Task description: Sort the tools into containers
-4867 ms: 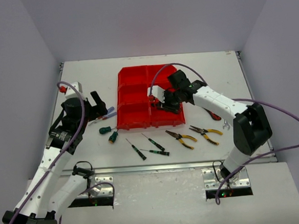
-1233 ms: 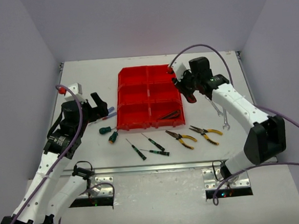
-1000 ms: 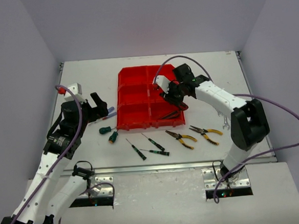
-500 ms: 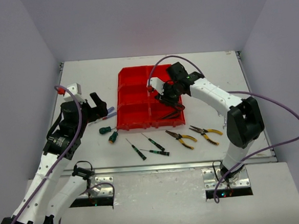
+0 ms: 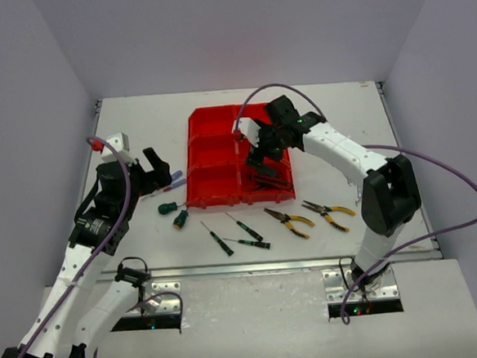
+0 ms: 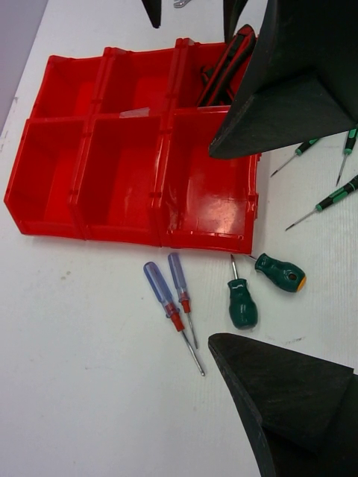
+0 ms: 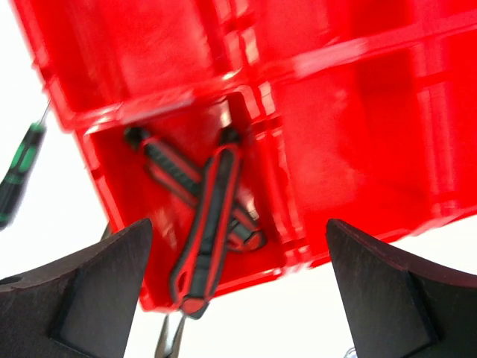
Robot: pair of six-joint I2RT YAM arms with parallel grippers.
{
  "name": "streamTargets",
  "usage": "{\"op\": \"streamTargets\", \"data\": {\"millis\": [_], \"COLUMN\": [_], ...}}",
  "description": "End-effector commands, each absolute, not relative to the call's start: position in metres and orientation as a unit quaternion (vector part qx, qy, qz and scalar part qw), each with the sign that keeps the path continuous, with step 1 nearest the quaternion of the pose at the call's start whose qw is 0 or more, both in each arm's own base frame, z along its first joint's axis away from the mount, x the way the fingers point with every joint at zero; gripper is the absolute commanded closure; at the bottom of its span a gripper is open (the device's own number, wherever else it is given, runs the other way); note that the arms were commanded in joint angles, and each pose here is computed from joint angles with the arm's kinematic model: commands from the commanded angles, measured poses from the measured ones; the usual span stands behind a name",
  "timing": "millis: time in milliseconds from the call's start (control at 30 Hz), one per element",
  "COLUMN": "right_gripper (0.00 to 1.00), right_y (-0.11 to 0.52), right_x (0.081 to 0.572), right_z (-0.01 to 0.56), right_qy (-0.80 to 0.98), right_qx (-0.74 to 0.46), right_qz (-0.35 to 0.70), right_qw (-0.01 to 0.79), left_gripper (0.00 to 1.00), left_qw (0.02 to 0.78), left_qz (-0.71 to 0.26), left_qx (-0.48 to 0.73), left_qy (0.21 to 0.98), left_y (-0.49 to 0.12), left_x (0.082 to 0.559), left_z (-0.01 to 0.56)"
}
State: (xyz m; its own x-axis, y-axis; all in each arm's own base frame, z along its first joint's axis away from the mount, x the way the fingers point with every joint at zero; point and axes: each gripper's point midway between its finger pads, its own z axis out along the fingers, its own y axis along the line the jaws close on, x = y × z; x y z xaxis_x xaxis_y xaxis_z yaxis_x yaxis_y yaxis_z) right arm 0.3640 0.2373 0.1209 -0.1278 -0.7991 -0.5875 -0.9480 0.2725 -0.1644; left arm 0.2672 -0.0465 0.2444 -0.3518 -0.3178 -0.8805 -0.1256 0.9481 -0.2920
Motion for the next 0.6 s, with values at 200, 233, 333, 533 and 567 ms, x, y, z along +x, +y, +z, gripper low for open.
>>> {"op": "streamTargets", "data": {"millis": [200, 233, 333, 533, 567], "right_gripper": [0.01, 0.01, 0.01, 0.10, 0.12], "right_y": [0.065, 0.039, 0.000, -0.035, -0.037], "right_x": [0.455, 0.445, 0.411, 0.381, 0.382], "right_z": [0.185, 0.167, 0.108, 0.043, 0.042], "right_qy": [0.902, 0.918, 0.955, 0.981, 0.982], "right_qx": [-0.073, -0.061, -0.077, -0.043, -0.041], "right_qz": [0.011, -0.007, -0.077, -0.103, -0.095], "right_qw": [0.425, 0.392, 0.278, 0.159, 0.159], "left_gripper": [0.00, 0.00, 0.00, 0.00, 0.00], "left_qw": [0.578, 0.578, 0.577, 0.567, 0.566], "left_qz": [-0.101, -0.102, -0.099, -0.099, -0.097], "left_qx": [-0.130, -0.130, -0.131, -0.125, -0.125], "left_qy": [0.799, 0.799, 0.800, 0.808, 0.809], "left_y": [-0.050, -0.050, -0.049, -0.053, -0.053], "left_x": [0.267, 0.267, 0.267, 0.269, 0.269], "left_z": [0.261, 0.260, 0.260, 0.254, 0.253]}}
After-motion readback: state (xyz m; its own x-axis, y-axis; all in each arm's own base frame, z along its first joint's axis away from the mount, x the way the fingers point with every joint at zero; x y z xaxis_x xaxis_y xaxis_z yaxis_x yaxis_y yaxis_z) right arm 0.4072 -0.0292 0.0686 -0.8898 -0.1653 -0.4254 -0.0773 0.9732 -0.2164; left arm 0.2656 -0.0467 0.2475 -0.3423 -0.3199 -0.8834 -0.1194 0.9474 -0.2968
